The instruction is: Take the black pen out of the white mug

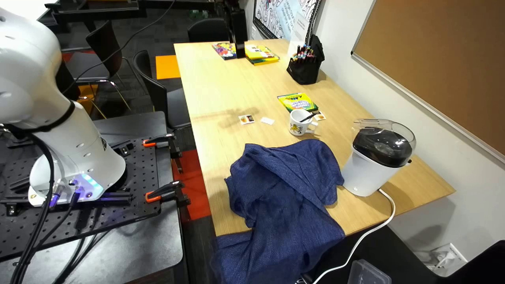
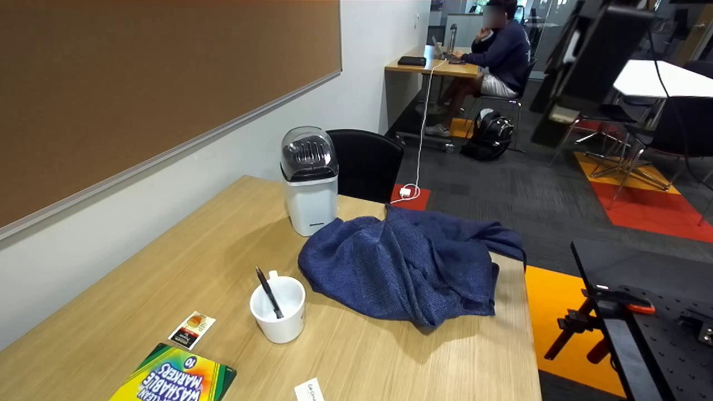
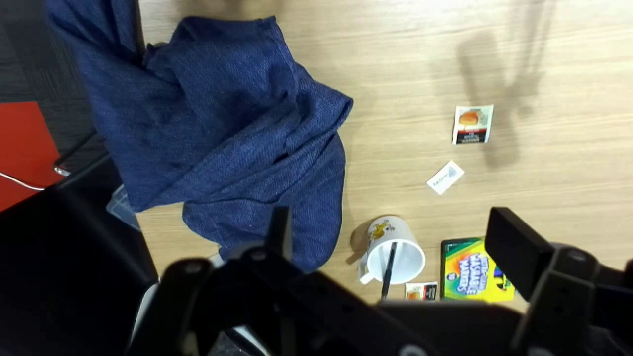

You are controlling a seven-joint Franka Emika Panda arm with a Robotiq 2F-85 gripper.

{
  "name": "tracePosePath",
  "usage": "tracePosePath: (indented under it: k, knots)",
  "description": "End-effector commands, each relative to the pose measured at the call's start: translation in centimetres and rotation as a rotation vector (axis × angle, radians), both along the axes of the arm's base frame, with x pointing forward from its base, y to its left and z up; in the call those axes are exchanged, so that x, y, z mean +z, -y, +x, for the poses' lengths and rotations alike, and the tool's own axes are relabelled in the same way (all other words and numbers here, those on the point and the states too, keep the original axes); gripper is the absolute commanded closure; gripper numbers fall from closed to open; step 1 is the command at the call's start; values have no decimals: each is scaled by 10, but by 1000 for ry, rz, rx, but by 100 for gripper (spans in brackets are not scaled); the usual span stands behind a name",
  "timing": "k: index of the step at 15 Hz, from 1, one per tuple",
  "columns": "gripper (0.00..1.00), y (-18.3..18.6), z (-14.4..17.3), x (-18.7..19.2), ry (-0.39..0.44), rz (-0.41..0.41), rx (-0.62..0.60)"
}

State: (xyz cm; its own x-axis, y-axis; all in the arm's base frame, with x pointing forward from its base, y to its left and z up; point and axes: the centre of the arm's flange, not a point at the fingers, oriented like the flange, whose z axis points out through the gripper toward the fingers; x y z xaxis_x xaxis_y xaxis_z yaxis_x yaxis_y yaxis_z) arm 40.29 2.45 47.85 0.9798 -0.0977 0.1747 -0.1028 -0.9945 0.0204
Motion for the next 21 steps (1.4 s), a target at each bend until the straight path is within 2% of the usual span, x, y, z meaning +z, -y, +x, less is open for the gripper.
tracePosePath:
  k: [1, 9, 16, 21]
  knots:
    - [0, -18, 38, -26, 63, 17, -73]
    - [0, -43, 105, -89, 199, 40, -131]
    - [0, -65, 163, -123, 243, -52, -162]
    - [0, -78, 206, -145, 251, -55, -187]
